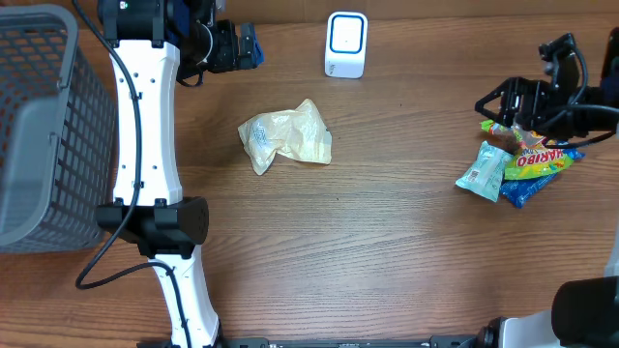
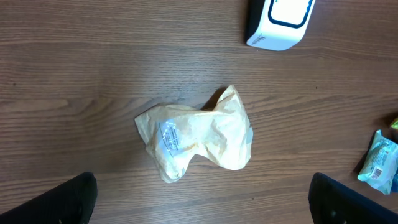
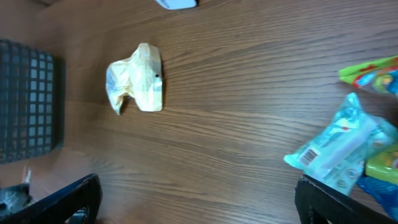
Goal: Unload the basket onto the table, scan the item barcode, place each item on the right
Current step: 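Reach the right gripper left to the clear bread bag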
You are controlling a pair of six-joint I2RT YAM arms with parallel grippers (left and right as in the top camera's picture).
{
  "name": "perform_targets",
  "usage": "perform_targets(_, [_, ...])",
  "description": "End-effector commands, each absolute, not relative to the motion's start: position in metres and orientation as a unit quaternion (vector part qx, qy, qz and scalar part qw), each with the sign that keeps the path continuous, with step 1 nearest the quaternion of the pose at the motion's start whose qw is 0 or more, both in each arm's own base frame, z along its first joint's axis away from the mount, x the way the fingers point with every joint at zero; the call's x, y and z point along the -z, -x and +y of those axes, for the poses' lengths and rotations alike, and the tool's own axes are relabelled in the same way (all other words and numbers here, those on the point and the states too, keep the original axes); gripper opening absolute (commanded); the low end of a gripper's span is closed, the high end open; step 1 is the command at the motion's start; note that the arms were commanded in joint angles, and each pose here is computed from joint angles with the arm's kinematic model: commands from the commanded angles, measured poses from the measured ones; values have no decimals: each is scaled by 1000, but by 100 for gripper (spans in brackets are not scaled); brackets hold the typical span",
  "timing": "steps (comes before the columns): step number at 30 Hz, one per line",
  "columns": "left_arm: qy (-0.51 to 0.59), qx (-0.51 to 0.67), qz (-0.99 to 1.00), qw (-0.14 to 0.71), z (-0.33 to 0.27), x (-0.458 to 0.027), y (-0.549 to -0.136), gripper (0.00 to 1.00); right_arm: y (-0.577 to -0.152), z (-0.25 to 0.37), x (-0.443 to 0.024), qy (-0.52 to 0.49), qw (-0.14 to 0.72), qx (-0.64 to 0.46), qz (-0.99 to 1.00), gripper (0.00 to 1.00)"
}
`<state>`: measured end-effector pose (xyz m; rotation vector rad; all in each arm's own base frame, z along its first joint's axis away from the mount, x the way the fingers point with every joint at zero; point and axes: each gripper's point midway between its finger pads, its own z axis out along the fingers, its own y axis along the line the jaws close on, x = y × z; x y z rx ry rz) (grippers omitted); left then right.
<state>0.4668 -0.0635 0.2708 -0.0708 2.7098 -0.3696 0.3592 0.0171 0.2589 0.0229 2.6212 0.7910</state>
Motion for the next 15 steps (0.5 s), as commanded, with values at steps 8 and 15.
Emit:
perform_targets(8, [20, 135, 967, 214, -69, -283, -462, 100, -367, 44, -267, -24, 204, -261, 943, 95])
perform_targets(15, [20, 135, 967, 214, -69, -283, -462, 100, -371, 73, -262, -2, 203, -229, 952, 95])
